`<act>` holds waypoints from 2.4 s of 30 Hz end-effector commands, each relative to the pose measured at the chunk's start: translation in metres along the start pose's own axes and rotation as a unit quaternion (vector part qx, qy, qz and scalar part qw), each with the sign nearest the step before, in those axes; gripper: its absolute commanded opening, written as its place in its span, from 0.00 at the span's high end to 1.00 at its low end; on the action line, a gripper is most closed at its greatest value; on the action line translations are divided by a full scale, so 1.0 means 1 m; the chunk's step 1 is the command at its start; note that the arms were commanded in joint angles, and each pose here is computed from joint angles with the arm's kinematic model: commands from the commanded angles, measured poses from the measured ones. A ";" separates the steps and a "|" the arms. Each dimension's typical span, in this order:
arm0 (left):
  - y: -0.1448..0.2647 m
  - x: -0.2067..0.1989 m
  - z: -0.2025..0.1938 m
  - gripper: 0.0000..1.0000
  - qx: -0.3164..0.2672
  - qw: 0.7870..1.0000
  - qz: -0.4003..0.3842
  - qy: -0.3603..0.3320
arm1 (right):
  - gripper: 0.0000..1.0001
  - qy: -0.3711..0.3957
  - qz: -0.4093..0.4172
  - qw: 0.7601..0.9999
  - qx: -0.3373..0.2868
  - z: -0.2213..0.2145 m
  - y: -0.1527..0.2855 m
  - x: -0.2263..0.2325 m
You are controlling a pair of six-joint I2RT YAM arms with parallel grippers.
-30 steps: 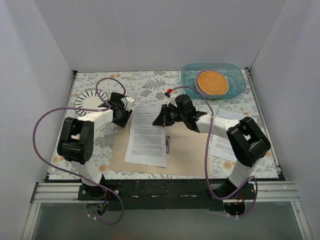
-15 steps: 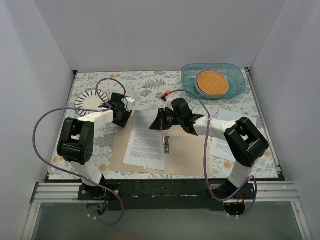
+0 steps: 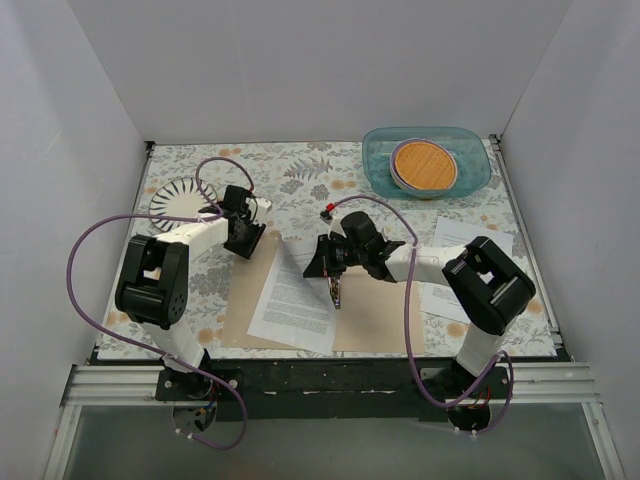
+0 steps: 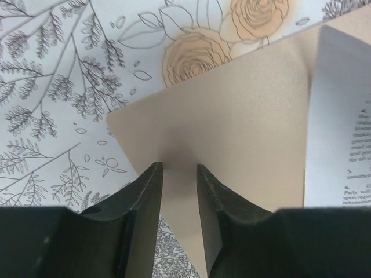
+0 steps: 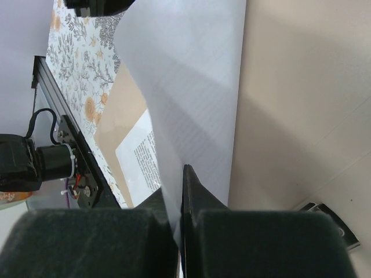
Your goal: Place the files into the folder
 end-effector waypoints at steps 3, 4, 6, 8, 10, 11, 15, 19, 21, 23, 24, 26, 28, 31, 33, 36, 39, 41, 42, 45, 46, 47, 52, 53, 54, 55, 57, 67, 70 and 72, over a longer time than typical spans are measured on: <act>0.041 0.001 0.017 0.59 -0.004 0.999 -0.031 0.005 | 0.99 0.023 -0.008 1.000 -0.009 0.008 -0.006 0.000; 0.046 0.004 0.019 0.55 -0.009 1.000 -0.030 0.005 | 0.99 0.025 -0.010 1.000 -0.012 0.009 -0.005 0.000; 0.057 0.008 0.019 0.53 -0.011 1.000 -0.022 -0.002 | 0.99 0.026 -0.017 0.999 -0.013 0.009 -0.006 -0.002; 0.057 0.012 0.009 0.53 0.002 1.000 -0.017 -0.002 | 0.99 0.032 -0.022 0.999 -0.016 0.013 -0.006 0.000; 0.052 0.014 -0.009 0.52 0.018 1.000 -0.008 -0.005 | 0.99 0.032 -0.030 0.999 -0.014 0.014 -0.008 0.000; 0.050 0.016 -0.017 0.53 0.030 0.999 0.009 -0.007 | 0.99 0.037 -0.031 0.999 -0.021 0.019 -0.008 0.003; 0.042 0.020 -0.041 0.53 0.050 0.999 0.018 0.001 | 0.95 0.039 -0.045 0.998 -0.032 0.026 -0.009 0.007; 0.034 0.020 -0.045 0.53 0.052 0.998 0.020 0.006 | 0.94 0.039 -0.055 0.997 -0.031 0.030 -0.012 0.008; 0.031 0.020 -0.043 0.54 0.051 0.999 0.015 0.010 | 0.94 0.035 -0.056 0.997 -0.030 0.031 -0.012 0.009; 0.027 0.019 -0.043 0.54 0.050 0.999 0.012 0.013 | 0.94 0.028 -0.060 0.997 -0.026 0.029 -0.013 0.007; 0.025 0.019 -0.043 0.55 0.049 0.999 0.011 0.015 | 0.93 0.025 -0.062 0.997 -0.026 0.029 -0.012 0.006; 0.022 0.018 -0.044 0.55 0.052 0.998 0.009 0.014 | 0.91 0.018 -0.067 0.997 -0.019 0.024 -0.012 0.002; 0.019 0.017 -0.048 0.55 0.057 0.998 0.006 0.012 | 0.86 0.010 -0.072 0.997 -0.012 0.019 -0.009 -0.001; 0.014 0.013 -0.054 0.56 0.065 0.998 0.002 0.011 | 0.80 0.006 -0.070 0.997 -0.006 0.016 -0.005 0.000; 0.013 0.011 -0.056 0.57 0.066 0.998 0.001 0.013 | 0.78 0.003 -0.069 0.998 -0.002 0.014 -0.004 0.001; 0.012 0.009 -0.061 0.57 0.070 0.997 -0.002 0.013 | 0.71 0.002 -0.064 0.998 0.009 0.013 -0.002 0.003; 0.012 0.006 -0.065 0.58 0.076 0.997 -0.004 0.010 | 0.69 0.004 -0.060 0.998 0.027 0.010 -0.001 0.003; 0.013 0.006 -0.067 0.58 0.076 0.997 -0.002 0.009 | 0.70 0.007 -0.051 0.998 0.042 0.008 0.001 0.004; 0.013 0.005 -0.068 0.59 0.077 0.997 -0.003 0.009 | 0.70 0.007 -0.049 0.998 0.045 0.006 0.003 0.005; 0.015 0.004 -0.069 0.59 0.074 0.997 -0.006 0.010 | 0.71 0.003 -0.044 0.998 0.055 0.002 0.009 0.006; 0.015 0.004 -0.069 0.59 0.075 0.997 -0.007 0.010 | 0.71 0.005 -0.042 0.997 0.058 0.001 0.010 0.007; 0.015 0.003 -0.069 0.59 0.075 0.997 -0.008 0.011 | 0.71 0.006 -0.044 0.997 0.060 0.000 0.012 0.007; 0.016 0.004 -0.067 0.60 0.072 0.997 -0.009 0.012 | 0.69 0.007 -0.072 0.995 0.071 -0.009 0.021 0.001; 0.016 0.004 -0.067 0.60 0.072 0.997 -0.010 0.014 | 0.69 0.008 -0.074 0.995 0.071 -0.009 0.022 0.000; 0.016 0.004 -0.067 0.60 0.073 0.997 -0.011 0.014 | 0.68 0.009 -0.074 0.995 0.067 -0.009 0.024 0.002; 0.016 0.004 -0.067 0.60 0.073 0.997 -0.011 0.015 | 0.68 0.011 -0.077 0.995 0.065 -0.010 0.025 0.002; 0.016 0.004 -0.067 0.60 0.073 0.997 -0.012 0.015 | 0.69 0.014 -0.080 0.995 0.063 -0.011 0.029 0.002; 0.017 0.004 -0.066 0.62 0.074 0.997 -0.014 0.018 | 0.93 0.010 -0.055 0.998 0.028 -0.013 0.032 0.003; 0.017 0.004 -0.065 0.63 0.072 0.997 -0.015 0.018 | 0.99 0.004 -0.042 0.999 0.018 -0.015 0.029 0.002; 0.017 0.004 -0.065 0.63 0.073 0.997 -0.015 0.019 | 0.99 0.004 -0.034 0.999 0.011 -0.014 0.026 0.001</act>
Point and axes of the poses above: each gripper's point midway between its finger pads, its own y axis back along the fingers, its own x axis along the line the jaws close on, z = x × y, the point moved 10 cm from there along y, back along the fingers, and after that the axes turned 13 degrees about -y, right-handed, at the moved point
